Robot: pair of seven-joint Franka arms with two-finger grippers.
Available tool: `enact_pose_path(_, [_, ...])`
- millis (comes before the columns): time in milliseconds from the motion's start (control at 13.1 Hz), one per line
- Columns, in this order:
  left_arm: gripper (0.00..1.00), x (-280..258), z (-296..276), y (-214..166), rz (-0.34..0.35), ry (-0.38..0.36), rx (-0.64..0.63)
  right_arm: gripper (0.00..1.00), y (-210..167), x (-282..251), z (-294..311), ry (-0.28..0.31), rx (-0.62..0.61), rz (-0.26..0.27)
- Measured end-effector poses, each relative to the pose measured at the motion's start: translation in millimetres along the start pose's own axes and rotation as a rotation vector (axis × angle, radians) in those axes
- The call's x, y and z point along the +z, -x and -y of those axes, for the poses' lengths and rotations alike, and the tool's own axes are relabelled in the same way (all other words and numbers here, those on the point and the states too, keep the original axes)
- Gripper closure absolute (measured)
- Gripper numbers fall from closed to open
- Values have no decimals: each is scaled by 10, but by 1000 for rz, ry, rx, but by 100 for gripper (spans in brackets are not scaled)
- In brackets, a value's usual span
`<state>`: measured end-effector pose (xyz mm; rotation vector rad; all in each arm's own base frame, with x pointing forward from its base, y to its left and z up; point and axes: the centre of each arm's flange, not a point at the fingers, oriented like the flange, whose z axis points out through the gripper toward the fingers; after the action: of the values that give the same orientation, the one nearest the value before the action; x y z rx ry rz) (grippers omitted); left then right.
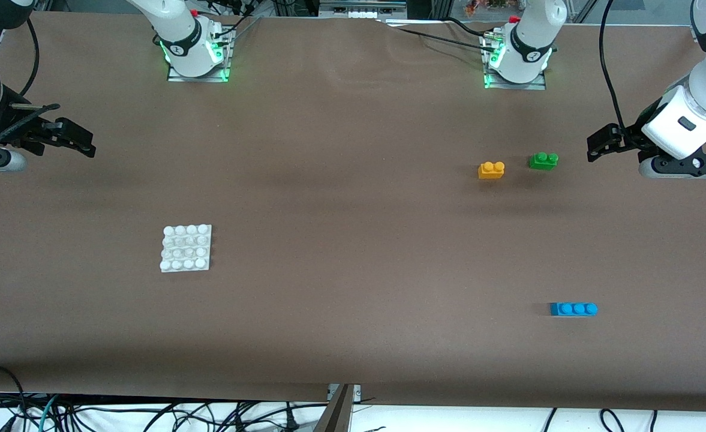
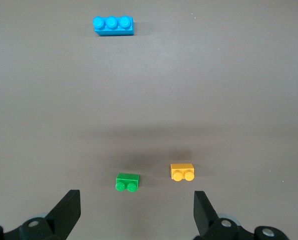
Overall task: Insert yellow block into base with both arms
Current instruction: 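Move the right gripper toward the white base plate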
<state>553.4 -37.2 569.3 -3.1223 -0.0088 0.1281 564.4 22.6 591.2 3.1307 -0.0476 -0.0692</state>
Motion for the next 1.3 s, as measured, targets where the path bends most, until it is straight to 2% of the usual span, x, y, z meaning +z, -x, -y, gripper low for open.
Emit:
enact_pose_path(153, [0, 1, 0, 0, 0, 0, 0, 0, -43, 47, 5, -1, 0, -3])
enact_pose_path(382, [0, 4, 0, -2, 1, 0, 0, 0, -233, 399, 15, 1, 6, 43])
enact_pose_path(841, [0, 6, 0, -3, 1, 0, 0, 0, -400, 899, 40, 12, 6, 100])
enact_pose_path(994, [0, 6, 0, -4, 1, 0, 0, 0, -479, 1361, 38, 14, 7, 81])
enact_pose_path(1300, [0, 5, 0, -5, 1, 0, 0, 0, -454, 2409, -9, 14, 13, 4])
